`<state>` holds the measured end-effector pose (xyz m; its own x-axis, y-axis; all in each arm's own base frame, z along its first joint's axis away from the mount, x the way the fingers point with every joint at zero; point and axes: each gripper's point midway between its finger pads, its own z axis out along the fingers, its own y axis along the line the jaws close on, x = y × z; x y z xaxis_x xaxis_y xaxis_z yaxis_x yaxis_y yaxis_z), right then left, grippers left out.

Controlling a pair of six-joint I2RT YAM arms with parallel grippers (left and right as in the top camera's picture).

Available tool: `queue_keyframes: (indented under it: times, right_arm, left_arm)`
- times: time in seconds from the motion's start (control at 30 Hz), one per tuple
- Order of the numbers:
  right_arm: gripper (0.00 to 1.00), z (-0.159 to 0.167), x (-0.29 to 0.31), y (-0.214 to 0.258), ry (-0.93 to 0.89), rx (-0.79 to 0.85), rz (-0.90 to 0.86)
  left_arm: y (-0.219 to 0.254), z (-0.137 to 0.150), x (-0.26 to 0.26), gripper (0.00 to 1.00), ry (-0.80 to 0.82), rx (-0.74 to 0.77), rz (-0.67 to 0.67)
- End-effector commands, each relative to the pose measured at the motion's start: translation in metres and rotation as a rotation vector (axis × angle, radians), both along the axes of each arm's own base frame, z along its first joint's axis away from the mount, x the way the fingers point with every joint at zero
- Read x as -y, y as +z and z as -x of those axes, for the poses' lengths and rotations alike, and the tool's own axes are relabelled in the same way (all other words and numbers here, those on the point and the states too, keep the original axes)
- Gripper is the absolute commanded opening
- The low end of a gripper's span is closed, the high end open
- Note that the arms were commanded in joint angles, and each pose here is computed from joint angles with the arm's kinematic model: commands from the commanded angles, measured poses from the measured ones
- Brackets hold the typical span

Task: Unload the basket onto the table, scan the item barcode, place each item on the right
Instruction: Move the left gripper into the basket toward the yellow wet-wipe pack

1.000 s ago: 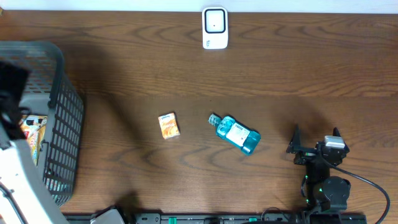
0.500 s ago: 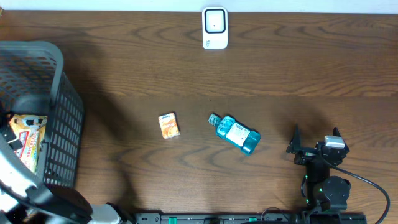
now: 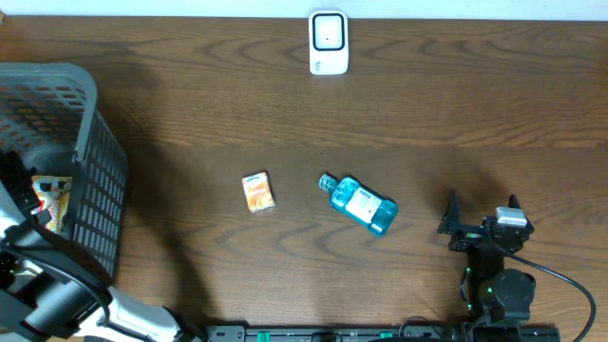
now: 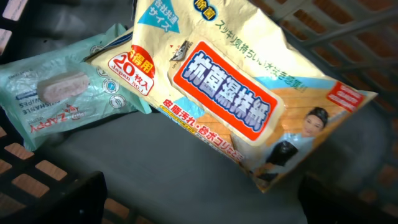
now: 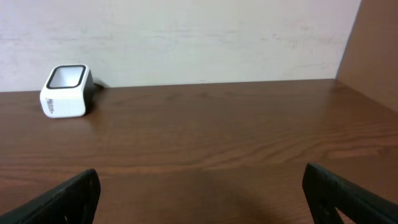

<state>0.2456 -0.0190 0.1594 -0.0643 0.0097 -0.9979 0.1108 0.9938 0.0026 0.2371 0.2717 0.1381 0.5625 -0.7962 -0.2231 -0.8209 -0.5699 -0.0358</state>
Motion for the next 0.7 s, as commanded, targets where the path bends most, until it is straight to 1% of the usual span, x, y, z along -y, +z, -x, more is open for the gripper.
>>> queue_keyframes:
  times: [0.0,0.13,0.5,0.67]
  right_arm:
    - [0.99,0.001,0.004,0.000,-0.018,0.000,0.016]
    - [0.99,0.001,0.004,0.000,-0.018,0.000,0.016]
    - [0.99,0.001,0.004,0.000,-0.018,0.000,0.016]
    - [0.99,0.001,0.004,0.000,-0.018,0.000,0.016]
  left_arm:
    - [-0.012,0.003,-0.003,0.98,0.022,-0.040,0.009]
    - [-0.023,0.003,-0.007,0.98,0.036,-0.067,0.009]
    - [-0.068,0.000,-0.010,0.98,0.033,-0.141,0.077]
    - [-0.073,0.001,-0.009,0.98,-0.001,-0.158,0.094]
